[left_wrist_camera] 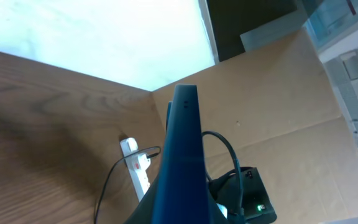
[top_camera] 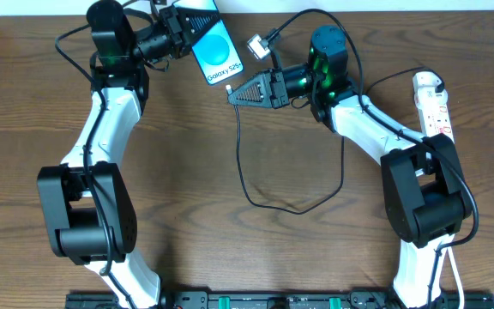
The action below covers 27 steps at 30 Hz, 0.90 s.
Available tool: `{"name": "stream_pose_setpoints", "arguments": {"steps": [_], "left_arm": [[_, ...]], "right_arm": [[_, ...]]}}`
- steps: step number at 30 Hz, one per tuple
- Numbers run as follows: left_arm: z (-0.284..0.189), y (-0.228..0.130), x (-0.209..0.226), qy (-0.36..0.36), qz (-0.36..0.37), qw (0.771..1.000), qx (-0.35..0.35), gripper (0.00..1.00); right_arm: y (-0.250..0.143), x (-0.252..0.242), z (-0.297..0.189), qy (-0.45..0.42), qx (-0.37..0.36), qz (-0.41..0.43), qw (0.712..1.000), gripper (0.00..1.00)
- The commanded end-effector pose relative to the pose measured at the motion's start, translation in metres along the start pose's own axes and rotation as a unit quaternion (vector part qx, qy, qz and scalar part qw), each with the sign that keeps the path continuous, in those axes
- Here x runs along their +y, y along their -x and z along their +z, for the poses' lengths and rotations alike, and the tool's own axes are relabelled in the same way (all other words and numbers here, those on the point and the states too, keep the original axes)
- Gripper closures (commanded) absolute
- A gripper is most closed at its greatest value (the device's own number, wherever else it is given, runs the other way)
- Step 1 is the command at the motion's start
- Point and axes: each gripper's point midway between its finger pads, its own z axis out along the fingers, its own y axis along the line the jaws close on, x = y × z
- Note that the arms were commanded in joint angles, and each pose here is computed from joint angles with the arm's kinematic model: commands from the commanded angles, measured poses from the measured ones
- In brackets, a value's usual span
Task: Plug charger to phone and switch on socket
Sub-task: 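Align the cable connector with the phone's bottom port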
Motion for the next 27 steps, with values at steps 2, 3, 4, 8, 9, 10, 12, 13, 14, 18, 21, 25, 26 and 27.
{"name": "stream_pose_setpoints", "arguments": {"steps": [2, 3, 4, 8, 9, 10, 12, 13, 14, 18, 21, 25, 26, 27], "left_arm": [[-0.003, 0.002, -0.016, -0.013, 0.015, 1.000, 0.007, 0.93], [-0.003, 0.001, -0.016, -0.014, 0.015, 1.000, 0.008, 0.92], [-0.003, 0.001, -0.016, -0.014, 0.015, 1.000, 0.009, 0.93], [-0.003, 0.000, -0.017, -0.016, 0.015, 1.000, 0.012, 0.92], [-0.003, -0.001, -0.017, -0.016, 0.015, 1.000, 0.014, 0.93], [-0.003, -0.001, -0.017, -0.017, 0.015, 1.000, 0.016, 0.93], [-0.004, -0.003, -0.018, -0.019, 0.015, 1.000, 0.020, 0.93], [-0.004, -0.003, -0.018, -0.020, 0.015, 0.999, 0.021, 0.93], [-0.004, -0.004, -0.018, -0.020, 0.015, 0.999, 0.022, 0.92], [-0.004, -0.004, -0.018, -0.021, 0.017, 0.999, 0.024, 0.93], [-0.003, -0.007, -0.019, -0.024, 0.019, 0.999, 0.031, 0.93], [-0.003, -0.007, -0.020, -0.025, 0.019, 0.999, 0.033, 0.93], [-0.003, -0.007, -0.020, -0.025, 0.019, 0.999, 0.033, 0.93], [-0.003, -0.007, -0.020, -0.025, 0.019, 0.999, 0.033, 0.93]], "right_arm": [[0.001, 0.001, 0.000, 0.003, 0.003, -0.007, 1.000, 0.99], [0.002, 0.001, -0.001, 0.003, 0.003, -0.007, 1.000, 0.99], [0.002, 0.001, -0.001, 0.003, 0.003, -0.007, 1.000, 0.99], [0.002, 0.000, -0.001, 0.002, 0.002, -0.007, 1.000, 0.99], [0.002, 0.000, -0.001, 0.002, 0.002, -0.007, 1.000, 0.99], [0.002, 0.000, -0.001, 0.002, 0.002, -0.007, 1.000, 0.99], [0.002, 0.000, -0.002, 0.002, 0.002, -0.007, 1.000, 0.99], [0.002, 0.000, -0.002, 0.002, 0.001, -0.007, 1.000, 0.99], [0.003, 0.000, -0.003, 0.000, 0.000, -0.007, 1.000, 0.99], [0.005, -0.002, -0.005, -0.003, -0.006, -0.007, 1.000, 0.99], [0.006, -0.002, -0.005, -0.005, -0.008, -0.007, 1.000, 0.99], [0.006, -0.003, -0.005, -0.007, -0.010, -0.007, 1.000, 0.99], [0.006, -0.003, -0.005, -0.007, -0.010, -0.007, 1.000, 0.99], [0.006, -0.003, -0.005, -0.007, -0.010, -0.007, 1.000, 0.99]]}}
